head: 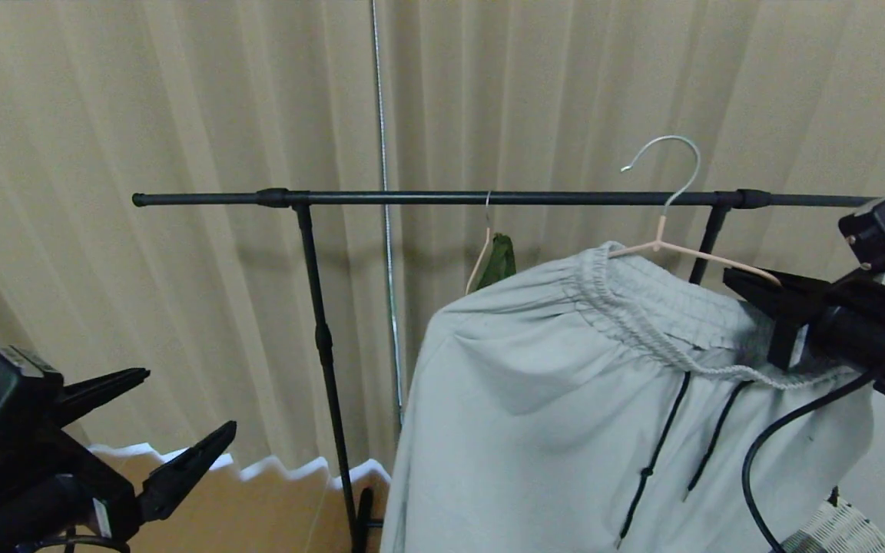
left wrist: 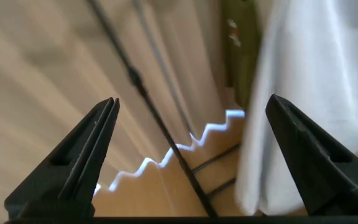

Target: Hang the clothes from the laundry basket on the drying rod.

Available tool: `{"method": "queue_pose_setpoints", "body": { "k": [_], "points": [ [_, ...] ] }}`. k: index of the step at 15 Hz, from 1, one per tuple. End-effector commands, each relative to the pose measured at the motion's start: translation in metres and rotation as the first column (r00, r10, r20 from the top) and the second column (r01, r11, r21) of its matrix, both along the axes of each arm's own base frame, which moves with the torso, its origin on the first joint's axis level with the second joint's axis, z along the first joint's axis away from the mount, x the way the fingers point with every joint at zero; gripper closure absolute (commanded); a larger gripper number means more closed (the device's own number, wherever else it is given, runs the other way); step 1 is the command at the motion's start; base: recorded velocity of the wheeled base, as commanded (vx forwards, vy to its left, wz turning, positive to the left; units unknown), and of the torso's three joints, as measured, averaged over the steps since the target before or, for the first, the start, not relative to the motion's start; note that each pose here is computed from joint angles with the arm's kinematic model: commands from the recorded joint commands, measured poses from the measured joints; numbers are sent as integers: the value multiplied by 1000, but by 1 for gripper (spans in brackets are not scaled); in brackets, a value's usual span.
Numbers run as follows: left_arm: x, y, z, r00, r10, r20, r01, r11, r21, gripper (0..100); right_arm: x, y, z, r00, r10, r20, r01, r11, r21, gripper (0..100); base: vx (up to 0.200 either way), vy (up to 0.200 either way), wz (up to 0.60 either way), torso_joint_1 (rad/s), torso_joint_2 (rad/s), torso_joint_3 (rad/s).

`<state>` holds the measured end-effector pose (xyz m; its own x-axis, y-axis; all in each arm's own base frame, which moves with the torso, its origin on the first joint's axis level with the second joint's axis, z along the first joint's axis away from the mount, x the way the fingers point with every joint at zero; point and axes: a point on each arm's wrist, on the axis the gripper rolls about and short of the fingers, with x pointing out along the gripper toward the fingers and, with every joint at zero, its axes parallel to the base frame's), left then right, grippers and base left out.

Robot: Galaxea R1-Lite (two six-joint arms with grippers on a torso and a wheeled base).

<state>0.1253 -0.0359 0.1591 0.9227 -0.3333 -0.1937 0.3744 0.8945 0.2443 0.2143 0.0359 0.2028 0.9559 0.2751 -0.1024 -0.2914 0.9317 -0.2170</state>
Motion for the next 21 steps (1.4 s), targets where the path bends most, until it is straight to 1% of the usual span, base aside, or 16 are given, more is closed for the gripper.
{"method": "queue_pose_setpoints", "body": {
  "k": [1,2,4,5,6,8,9,10,11,12,14,15,17,18,19,21],
  "points": [
    [-11,7,0,999,34,22,-33,999,-41,0,-16,-16,-7,998,-65,-10,65,998,-1,100,0,0,0,0,0,0],
    [-13,6,-3,1000,5,10,-5,999,-43,0,-20,-17,-11,998,-65,-21,65,998,-1,100,0,0,0,0,0,0],
    [-14,3,-7,997,-71,-12,70,996,-46,0,-23,-16,-19,998,-56,0,56,998,4,100,0,0,0,0,0,0],
    [-14,1,-10,995,-93,-26,92,995,-46,0,-25,-16,-23,998,-58,16,58,998,8,100,0,0,0,0,0,0],
    [-14,1,-12,995,-91,-38,89,995,-46,0,-25,-19,-27,997,-73,21,73,997,8,100,0,0,0,0,0,0],
    [-14,4,-10,997,-65,-30,63,997,-51,0,-25,-33,-38,989,-145,13,144,989,7,100,0,0,0,0,0,0],
    [-14,5,-10,998,-54,-25,53,997,-52,0,-24,-36,-39,987,-159,17,159,987,5,100,0,0,0,0,0,0],
    [-16,9,-10,999,-28,-16,27,998,-56,0,-21,-43,-39,980,-197,41,197,980,3,100,0,0,0,0,0,0],
    [-19,15,-13,999,22,-24,-24,998,-60,0,-20,-52,-38,967,-244,72,244,970,0,100,0,0,0,0,0,0],
    [-22,20,-16,997,66,-27,-67,995,-69,0,-22,-63,-37,951,-297,89,300,954,-20,100,0,0,0,0,0,0],
    [-28,24,-17,994,106,-20,-108,989,-96,0,-27,-74,-42,934,-347,85,354,932,-75,100,0,0,0,0,0,0],
    [-33,25,-15,993,118,-1,-117,986,-123,0,-27,-75,-43,934,-347,87,355,930,-99,100,0,0,0,0,0,0],
    [-34,25,-14,993,121,1,-119,983,-143,0,-29,-75,-45,930,-358,79,365,925,-103,100,0,0,0,0,0,0],
    [-36,25,-14,992,123,7,-121,981,-152,0,-33,-76,-48,923,-378,71,384,917,-109,100,0,0,0,0,0,0],
    [-38,26,-13,992,122,13,-118,981,-154,0,-38,-75,-51,909,-411,65,416,901,-123,100,0,0,0,0,0,0],
    [-36,25,-14,993,119,6,-117,982,-147,0,-42,-76,-53,891,-448,68,453,877,-159,100,0,0,0,0,0,0]
  ]
}}
